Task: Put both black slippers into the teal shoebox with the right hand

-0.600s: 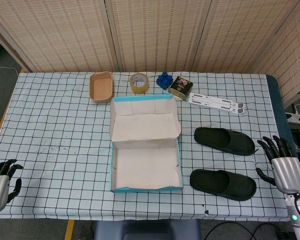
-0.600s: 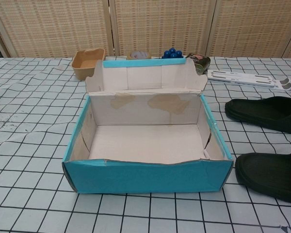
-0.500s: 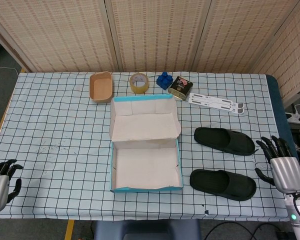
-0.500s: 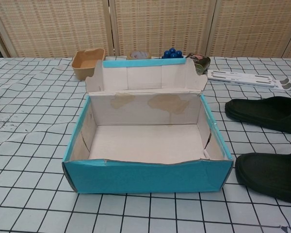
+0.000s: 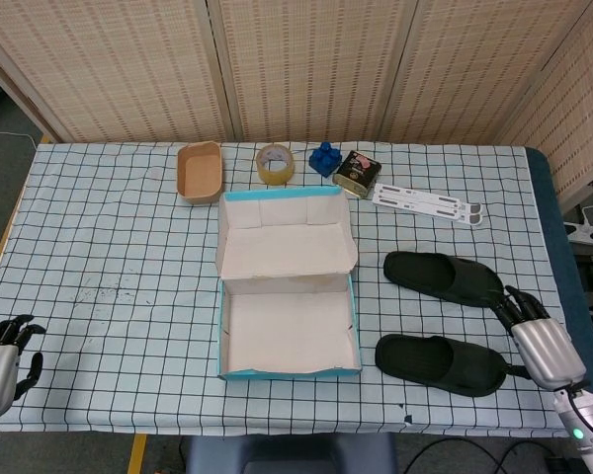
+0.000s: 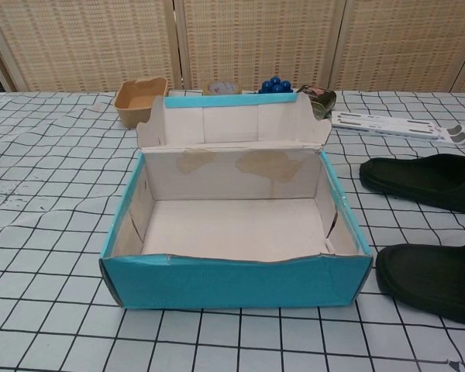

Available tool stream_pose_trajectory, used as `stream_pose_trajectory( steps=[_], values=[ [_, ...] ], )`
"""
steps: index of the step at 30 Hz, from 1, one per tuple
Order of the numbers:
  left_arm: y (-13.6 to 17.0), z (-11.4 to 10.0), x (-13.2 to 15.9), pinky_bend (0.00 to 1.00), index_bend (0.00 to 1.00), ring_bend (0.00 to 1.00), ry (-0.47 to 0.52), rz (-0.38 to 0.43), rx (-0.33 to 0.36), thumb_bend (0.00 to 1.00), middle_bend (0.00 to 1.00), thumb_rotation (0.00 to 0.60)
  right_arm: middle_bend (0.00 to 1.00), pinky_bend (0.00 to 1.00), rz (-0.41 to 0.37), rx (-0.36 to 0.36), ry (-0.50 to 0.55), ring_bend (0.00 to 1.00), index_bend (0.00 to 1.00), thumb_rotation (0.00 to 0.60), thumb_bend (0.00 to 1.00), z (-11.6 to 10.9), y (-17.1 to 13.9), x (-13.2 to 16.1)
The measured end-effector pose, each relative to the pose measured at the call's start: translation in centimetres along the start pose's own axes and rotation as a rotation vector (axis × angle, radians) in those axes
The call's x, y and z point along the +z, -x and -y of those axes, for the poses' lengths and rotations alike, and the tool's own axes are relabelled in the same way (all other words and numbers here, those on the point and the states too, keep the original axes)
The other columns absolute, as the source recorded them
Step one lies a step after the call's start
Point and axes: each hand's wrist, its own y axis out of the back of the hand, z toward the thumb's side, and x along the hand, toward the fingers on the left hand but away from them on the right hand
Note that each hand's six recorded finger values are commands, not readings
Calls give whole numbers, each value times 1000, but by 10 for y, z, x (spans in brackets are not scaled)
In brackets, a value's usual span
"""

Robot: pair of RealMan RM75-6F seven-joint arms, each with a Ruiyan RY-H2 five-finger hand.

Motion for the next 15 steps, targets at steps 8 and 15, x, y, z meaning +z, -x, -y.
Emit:
stream_pose_trajectory(
  steps=[8,15],
  values=[
    [5,-9,1,477,350,217,16,2,36,490,214,600,168,205,-89,160,-9,86,180,600,146,10,-12,7],
    [3,-2,-2,478,350,218,14,-12,-3,491,214,600,167,205,-88,186,-52,87,169,600,93,13,-9,6]
  ],
)
